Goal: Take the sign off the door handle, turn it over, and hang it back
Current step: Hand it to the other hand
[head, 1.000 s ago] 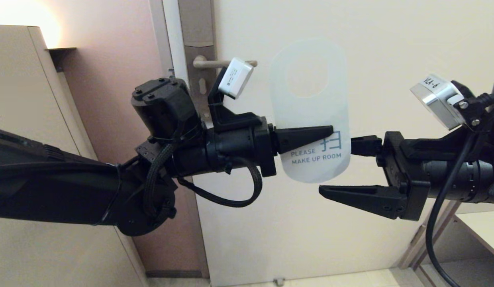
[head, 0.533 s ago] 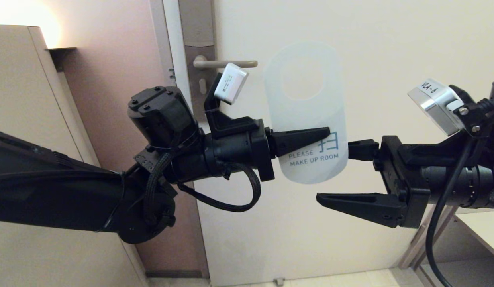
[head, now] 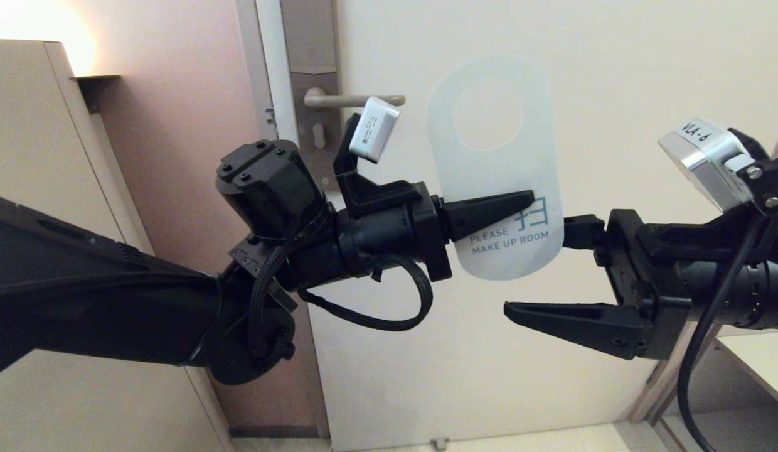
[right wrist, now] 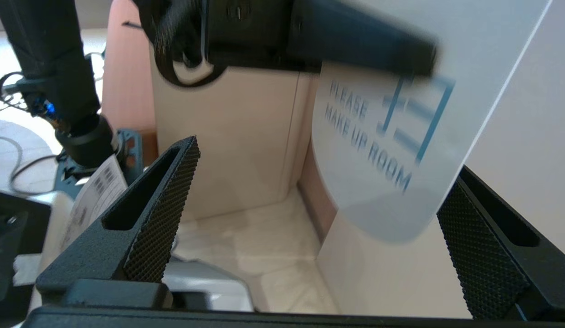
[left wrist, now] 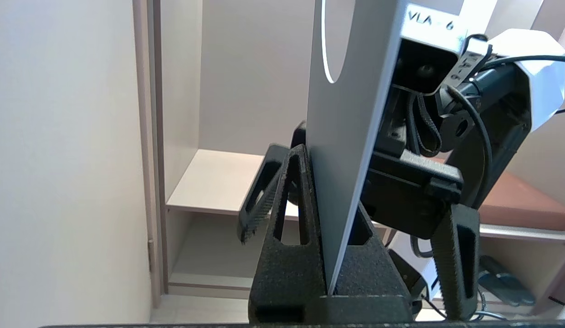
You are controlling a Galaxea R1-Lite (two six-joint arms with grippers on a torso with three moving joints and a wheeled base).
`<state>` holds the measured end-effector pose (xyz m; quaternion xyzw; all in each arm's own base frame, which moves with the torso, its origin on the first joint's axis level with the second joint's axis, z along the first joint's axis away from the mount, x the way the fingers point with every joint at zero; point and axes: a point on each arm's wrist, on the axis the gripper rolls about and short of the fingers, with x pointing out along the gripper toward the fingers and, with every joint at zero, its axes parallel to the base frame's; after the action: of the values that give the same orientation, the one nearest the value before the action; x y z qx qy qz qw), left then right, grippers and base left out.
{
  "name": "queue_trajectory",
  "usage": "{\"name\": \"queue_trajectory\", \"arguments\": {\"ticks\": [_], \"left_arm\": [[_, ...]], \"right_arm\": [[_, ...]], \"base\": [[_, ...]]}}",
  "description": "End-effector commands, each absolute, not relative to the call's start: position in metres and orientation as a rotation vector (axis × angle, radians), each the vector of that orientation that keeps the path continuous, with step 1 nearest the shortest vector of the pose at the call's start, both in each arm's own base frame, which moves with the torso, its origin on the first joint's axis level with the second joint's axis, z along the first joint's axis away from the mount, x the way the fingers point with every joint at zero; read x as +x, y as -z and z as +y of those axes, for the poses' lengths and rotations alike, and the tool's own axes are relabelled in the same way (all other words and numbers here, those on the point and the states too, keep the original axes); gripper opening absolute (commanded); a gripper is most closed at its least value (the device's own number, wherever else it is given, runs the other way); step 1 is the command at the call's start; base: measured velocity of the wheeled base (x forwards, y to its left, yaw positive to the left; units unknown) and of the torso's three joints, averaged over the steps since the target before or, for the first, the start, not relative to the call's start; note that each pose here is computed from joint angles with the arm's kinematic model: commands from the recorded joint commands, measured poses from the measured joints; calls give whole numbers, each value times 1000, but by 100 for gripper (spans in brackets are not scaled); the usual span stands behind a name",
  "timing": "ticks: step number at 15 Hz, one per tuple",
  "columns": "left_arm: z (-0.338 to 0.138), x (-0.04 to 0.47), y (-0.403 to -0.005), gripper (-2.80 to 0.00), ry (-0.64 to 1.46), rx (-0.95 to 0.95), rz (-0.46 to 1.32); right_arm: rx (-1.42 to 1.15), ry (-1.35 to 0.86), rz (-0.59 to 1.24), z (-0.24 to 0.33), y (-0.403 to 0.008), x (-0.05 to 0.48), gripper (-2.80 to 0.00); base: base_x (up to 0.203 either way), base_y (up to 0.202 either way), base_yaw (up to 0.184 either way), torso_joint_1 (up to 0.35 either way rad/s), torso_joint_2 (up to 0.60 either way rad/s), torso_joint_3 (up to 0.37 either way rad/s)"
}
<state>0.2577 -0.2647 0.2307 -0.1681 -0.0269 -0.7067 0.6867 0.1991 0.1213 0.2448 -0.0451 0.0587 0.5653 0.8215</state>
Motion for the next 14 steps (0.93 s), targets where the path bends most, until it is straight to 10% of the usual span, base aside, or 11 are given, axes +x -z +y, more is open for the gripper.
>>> {"name": "queue_trajectory", "arguments": {"ticks": [1,14], "left_arm": [[-267,259,-227,-280,1589,-382,-52],[-273,260,-221,-280,1607,-453,-83]], "right_arm": [[-96,-1210,117,123,-244,201,0],[-96,-1218,124,125,-242,201,0]], "base": [[0,0,0,0,0,0],[0,0,0,0,0,0]]}}
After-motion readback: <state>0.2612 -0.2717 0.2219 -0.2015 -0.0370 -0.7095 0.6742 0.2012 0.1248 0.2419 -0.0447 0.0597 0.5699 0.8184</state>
